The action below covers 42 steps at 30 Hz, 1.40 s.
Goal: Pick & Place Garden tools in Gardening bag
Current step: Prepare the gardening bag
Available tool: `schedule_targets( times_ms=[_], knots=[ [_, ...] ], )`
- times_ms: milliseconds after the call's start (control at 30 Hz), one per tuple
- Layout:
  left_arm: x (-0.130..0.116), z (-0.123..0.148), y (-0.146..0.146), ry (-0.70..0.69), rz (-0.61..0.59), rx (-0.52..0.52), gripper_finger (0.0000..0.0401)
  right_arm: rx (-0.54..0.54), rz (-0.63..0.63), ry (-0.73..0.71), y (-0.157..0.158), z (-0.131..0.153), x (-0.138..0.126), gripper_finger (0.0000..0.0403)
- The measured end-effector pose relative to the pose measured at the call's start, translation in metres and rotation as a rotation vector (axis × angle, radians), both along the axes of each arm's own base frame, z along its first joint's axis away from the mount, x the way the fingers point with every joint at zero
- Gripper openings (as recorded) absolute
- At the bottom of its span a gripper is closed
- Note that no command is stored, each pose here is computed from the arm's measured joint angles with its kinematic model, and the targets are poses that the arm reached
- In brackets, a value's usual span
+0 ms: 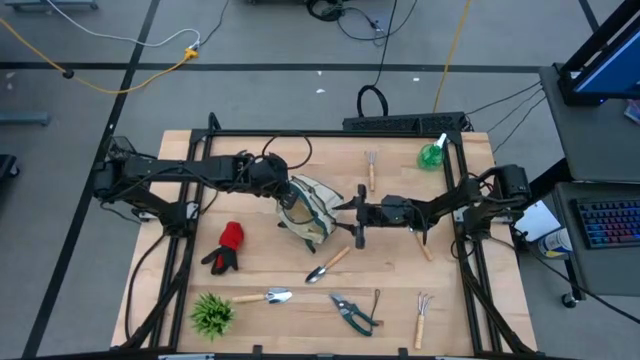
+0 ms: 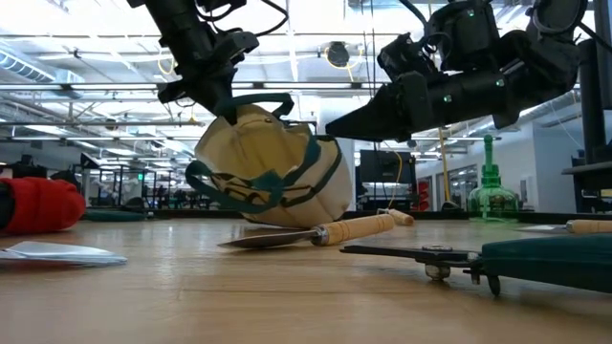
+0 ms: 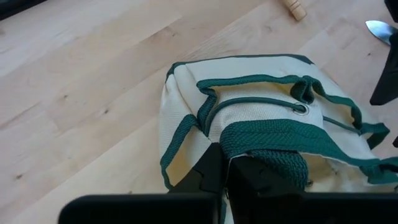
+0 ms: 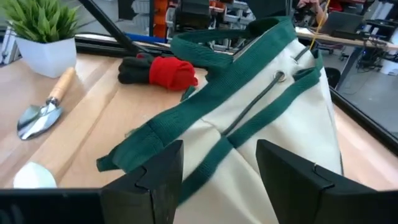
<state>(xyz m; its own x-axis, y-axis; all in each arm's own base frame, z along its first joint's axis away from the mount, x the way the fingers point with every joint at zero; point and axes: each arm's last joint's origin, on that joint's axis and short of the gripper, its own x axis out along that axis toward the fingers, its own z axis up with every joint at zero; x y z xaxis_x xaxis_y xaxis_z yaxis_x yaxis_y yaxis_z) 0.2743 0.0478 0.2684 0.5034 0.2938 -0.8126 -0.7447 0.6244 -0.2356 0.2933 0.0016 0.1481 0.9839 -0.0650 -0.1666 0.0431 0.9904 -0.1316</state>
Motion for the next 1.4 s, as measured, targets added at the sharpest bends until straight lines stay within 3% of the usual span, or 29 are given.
schedule_targets(
  times_ms=[200,367,633,767,1000,1233,1400],
  knots=[
    [0.0,0.0,0.0,-0.002,0.005,-0.005,0.0022,-0.038,-0.042,0.06,-0.004,-0.005,-0.001,0.0198],
    [0.0,0.0,0.0,-0.002,0.005,-0.005,0.0007,-0.046,-0.08,0.063,-0.009,-0.006,-0.001,0.0197],
    [0.0,0.0,0.0,0.0,0.004,-0.006,0.0022,-0.128,-0.25,0.077,-0.015,-0.006,-0.003,0.0178],
    [0.0,0.0,0.0,0.004,-0.015,-0.003,0.0006,-0.128,-0.256,0.078,-0.019,-0.006,-0.003,0.0153],
    [0.0,0.0,-0.002,-0.002,-0.044,-0.044,0.0023,-0.129,-0.275,0.081,-0.024,-0.006,-0.003,0.0083],
    [0.0,0.0,-0.002,-0.001,-0.05,-0.042,0.0007,-0.147,-0.277,0.119,-0.027,-0.009,-0.004,0.0015],
    [0.0,0.0,-0.002,-0.002,-0.052,-0.045,0.0022,-0.132,-0.284,0.116,-0.028,-0.009,-0.004,0.0007]
  ],
)
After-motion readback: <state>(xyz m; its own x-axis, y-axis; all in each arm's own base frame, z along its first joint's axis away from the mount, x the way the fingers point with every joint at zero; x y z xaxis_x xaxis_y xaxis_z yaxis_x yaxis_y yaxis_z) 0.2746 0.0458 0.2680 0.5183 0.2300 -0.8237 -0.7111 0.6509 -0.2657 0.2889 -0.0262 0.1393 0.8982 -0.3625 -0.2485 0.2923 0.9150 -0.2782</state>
